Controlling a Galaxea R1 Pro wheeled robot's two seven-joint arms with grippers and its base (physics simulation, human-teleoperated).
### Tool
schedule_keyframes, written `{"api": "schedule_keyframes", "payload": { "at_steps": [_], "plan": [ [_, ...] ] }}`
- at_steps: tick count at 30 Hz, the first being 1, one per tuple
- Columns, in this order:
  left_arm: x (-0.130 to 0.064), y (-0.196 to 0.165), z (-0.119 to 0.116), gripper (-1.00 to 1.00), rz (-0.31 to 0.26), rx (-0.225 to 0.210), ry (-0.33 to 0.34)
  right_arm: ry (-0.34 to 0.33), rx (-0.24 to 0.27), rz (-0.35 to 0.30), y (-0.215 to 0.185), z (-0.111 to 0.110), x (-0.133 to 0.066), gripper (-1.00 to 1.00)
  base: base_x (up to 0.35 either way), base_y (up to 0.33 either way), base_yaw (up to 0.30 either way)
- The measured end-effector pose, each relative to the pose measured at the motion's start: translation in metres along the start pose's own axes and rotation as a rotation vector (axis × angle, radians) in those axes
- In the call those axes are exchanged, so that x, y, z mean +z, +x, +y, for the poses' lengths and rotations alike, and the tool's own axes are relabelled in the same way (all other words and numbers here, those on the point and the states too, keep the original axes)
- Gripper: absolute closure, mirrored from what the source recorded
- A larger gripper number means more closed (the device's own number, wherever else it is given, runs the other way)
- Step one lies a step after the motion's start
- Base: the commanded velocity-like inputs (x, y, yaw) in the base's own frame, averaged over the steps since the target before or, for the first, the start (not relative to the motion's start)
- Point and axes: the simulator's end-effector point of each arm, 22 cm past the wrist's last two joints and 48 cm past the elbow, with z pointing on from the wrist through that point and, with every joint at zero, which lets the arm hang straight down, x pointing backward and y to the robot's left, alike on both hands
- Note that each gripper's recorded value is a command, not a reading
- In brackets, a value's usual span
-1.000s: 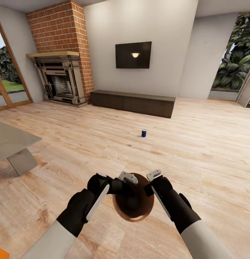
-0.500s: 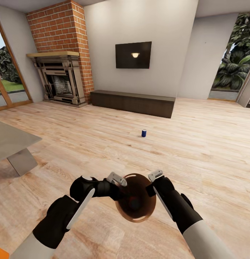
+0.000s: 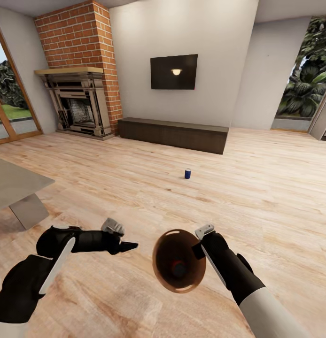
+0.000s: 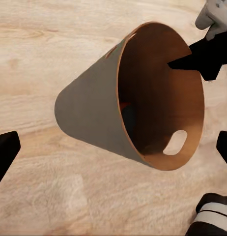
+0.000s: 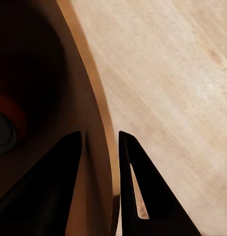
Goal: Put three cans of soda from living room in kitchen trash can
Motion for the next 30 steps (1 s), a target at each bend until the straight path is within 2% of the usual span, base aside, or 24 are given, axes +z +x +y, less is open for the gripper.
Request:
{"api": "schedule_keyframes", "payload": {
  "at_steps": [2, 5, 6, 9, 12, 14, 15, 16, 19, 20, 23, 26, 27, 30],
  "plan": [
    [-0.028, -0.006, 0.014, -1.00, -0.069, -0.035, 0.032, -0.002, 0.001, 0.003, 0.001, 0.001, 0.001, 1.00, 0.000, 0.000, 0.000],
    [-0.055, -0.012, 0.025, -1.00, -0.141, -0.050, 0.060, -0.001, 0.000, 0.006, 0.002, 0.001, 0.001, 1.00, 0.000, 0.000, 0.000],
    [-0.069, -0.015, 0.032, -1.00, -0.180, -0.055, 0.064, -0.001, -0.001, 0.007, 0.003, 0.001, 0.002, 1.00, 0.000, 0.000, 0.000],
    [-0.086, -0.010, 0.044, -1.00, -0.224, -0.063, 0.054, -0.004, 0.003, 0.010, 0.004, 0.000, 0.002, 1.00, 0.000, 0.000, 0.000],
    [-0.084, 0.016, 0.072, -1.00, -0.249, -0.061, -0.017, 0.012, 0.009, 0.015, 0.009, -0.013, 0.003, 1.00, 0.000, 0.000, 0.000],
    [-0.080, 0.033, 0.096, -1.00, -0.266, -0.041, -0.106, 0.006, 0.066, 0.013, 0.010, -0.026, 0.003, 1.00, 0.000, 0.000, 0.000],
    [-0.080, 0.038, 0.101, -1.00, -0.268, -0.037, -0.127, 0.009, 0.087, 0.010, 0.009, -0.032, 0.002, 1.00, 0.000, 0.000, 0.000],
    [-0.078, 0.050, 0.109, -1.00, -0.270, -0.031, -0.160, 0.001, 0.130, 0.011, 0.012, -0.040, 0.003, 1.00, 0.000, 0.000, 0.000],
    [-0.073, 0.071, 0.121, -1.00, -0.274, -0.028, -0.195, 0.017, 0.177, 0.008, 0.015, -0.060, 0.001, 1.00, 0.000, 0.000, 0.000],
    [-0.070, 0.085, 0.129, -1.00, -0.276, -0.027, -0.212, 0.004, 0.205, -0.007, 0.016, -0.068, 0.003, 1.00, 0.000, 0.000, 0.000],
    [-0.065, 0.109, 0.145, -1.00, -0.275, -0.039, -0.245, 0.023, 0.212, -0.079, 0.005, -0.089, -0.002, 1.00, 0.000, 0.000, 0.000],
    [-0.061, 0.133, 0.164, -1.00, -0.278, -0.050, -0.297, 0.006, 0.221, -0.124, 0.009, -0.095, 0.000, 1.00, 0.000, 0.000, 0.000],
    [-0.062, 0.146, 0.177, -1.00, -0.283, -0.050, -0.344, -0.003, 0.232, -0.145, 0.019, -0.097, 0.004, 1.00, 0.000, 0.000, 0.000],
    [-0.064, 0.162, 0.195, -1.00, -0.293, -0.047, -0.422, 0.023, 0.239, -0.175, 0.038, -0.107, 0.010, 1.00, 0.000, 0.000, 0.000]
  ]
}}
